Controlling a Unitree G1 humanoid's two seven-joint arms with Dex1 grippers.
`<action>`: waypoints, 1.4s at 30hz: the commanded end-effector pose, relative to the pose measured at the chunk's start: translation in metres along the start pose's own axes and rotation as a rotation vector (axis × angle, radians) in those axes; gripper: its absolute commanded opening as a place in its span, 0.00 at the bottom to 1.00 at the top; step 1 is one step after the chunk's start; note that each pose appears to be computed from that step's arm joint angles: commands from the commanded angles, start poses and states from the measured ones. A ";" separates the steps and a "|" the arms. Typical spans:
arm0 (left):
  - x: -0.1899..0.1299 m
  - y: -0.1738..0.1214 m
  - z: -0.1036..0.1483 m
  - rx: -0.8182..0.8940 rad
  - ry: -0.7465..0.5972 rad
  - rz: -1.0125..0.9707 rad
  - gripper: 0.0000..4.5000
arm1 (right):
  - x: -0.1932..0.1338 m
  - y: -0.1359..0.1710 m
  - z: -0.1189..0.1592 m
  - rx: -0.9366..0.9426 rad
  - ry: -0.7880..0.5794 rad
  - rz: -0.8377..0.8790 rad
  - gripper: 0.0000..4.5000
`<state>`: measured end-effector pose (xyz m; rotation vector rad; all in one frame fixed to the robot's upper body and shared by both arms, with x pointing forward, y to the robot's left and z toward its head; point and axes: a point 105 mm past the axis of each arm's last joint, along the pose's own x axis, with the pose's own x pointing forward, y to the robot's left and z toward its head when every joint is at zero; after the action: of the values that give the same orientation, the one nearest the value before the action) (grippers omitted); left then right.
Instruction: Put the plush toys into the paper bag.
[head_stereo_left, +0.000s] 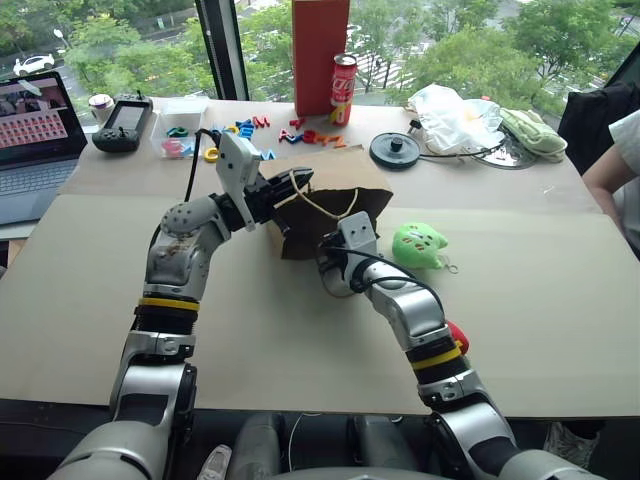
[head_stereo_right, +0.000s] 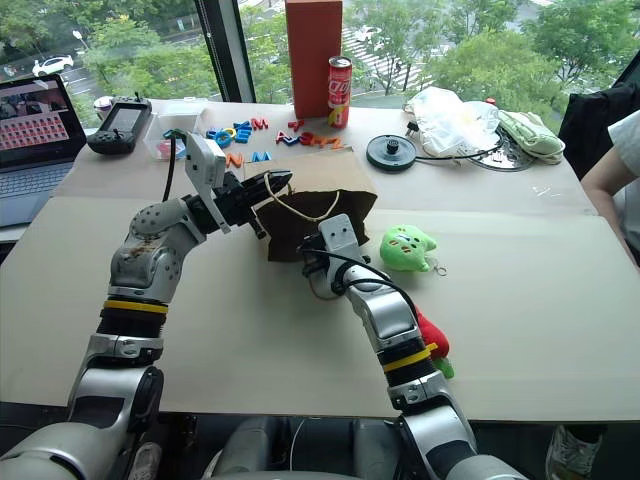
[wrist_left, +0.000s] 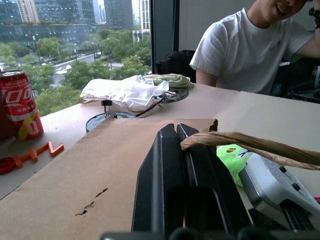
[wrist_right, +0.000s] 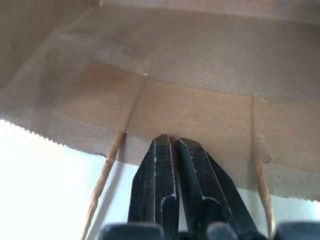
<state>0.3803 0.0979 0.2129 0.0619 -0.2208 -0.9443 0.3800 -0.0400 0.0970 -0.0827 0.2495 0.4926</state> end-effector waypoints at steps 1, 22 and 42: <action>0.000 -0.004 0.012 0.028 -0.045 -0.002 0.00 | -0.015 -0.003 0.040 0.013 -0.140 0.005 0.08; 0.001 -0.001 0.010 0.015 -0.047 0.009 0.00 | -0.114 -0.108 0.028 -0.058 -0.005 -0.493 0.91; 0.004 0.000 0.012 0.012 -0.051 0.010 0.00 | -0.081 -0.087 -0.019 0.141 0.130 -0.396 0.31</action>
<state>0.3797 0.0963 0.2081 0.0399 -0.2168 -0.9347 0.3476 -0.1556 0.0993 -0.0346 0.3915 0.0753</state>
